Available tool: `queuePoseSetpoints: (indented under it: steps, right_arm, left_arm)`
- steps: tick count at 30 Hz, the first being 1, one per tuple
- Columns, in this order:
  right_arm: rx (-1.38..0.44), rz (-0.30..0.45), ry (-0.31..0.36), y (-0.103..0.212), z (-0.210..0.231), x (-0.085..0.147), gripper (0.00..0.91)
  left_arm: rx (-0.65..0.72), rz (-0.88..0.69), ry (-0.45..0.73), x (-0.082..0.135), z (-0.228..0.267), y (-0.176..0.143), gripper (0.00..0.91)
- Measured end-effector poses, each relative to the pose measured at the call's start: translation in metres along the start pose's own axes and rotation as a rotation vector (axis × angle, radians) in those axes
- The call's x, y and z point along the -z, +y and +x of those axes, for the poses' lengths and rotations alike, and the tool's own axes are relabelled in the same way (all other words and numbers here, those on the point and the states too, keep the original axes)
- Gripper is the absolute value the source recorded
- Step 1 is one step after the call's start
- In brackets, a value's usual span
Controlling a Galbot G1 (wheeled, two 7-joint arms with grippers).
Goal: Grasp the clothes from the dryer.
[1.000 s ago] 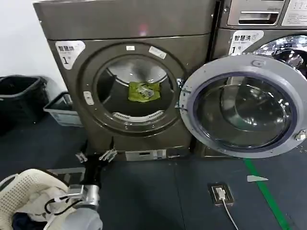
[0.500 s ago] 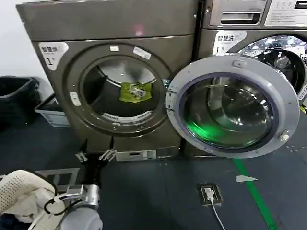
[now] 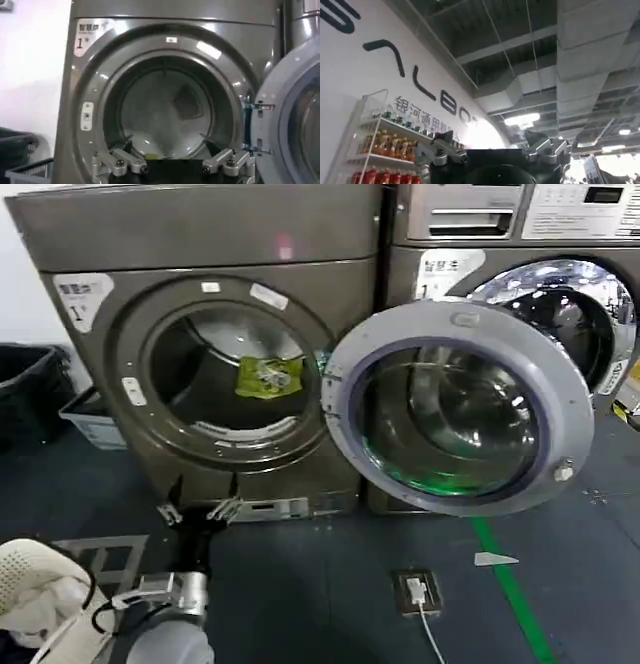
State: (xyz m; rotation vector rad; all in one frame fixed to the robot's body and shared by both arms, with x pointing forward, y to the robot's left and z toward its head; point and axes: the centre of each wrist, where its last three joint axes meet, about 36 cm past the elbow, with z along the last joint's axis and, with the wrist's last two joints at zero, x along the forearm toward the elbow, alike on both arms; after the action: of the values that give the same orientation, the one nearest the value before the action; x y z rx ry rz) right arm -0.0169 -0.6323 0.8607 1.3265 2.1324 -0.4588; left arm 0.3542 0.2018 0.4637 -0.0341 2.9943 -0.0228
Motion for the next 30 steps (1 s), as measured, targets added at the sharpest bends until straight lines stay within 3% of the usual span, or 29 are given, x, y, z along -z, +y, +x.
queuePoseSetpoints:
  steps: [30]
  right_arm:
    - [0.043, -0.043, -0.035, -0.001, 0.0005, 0.0019, 0.907]
  left_arm:
    - [-0.024, -0.06, -0.015, 0.0011, -0.0105, 0.0101, 0.907]
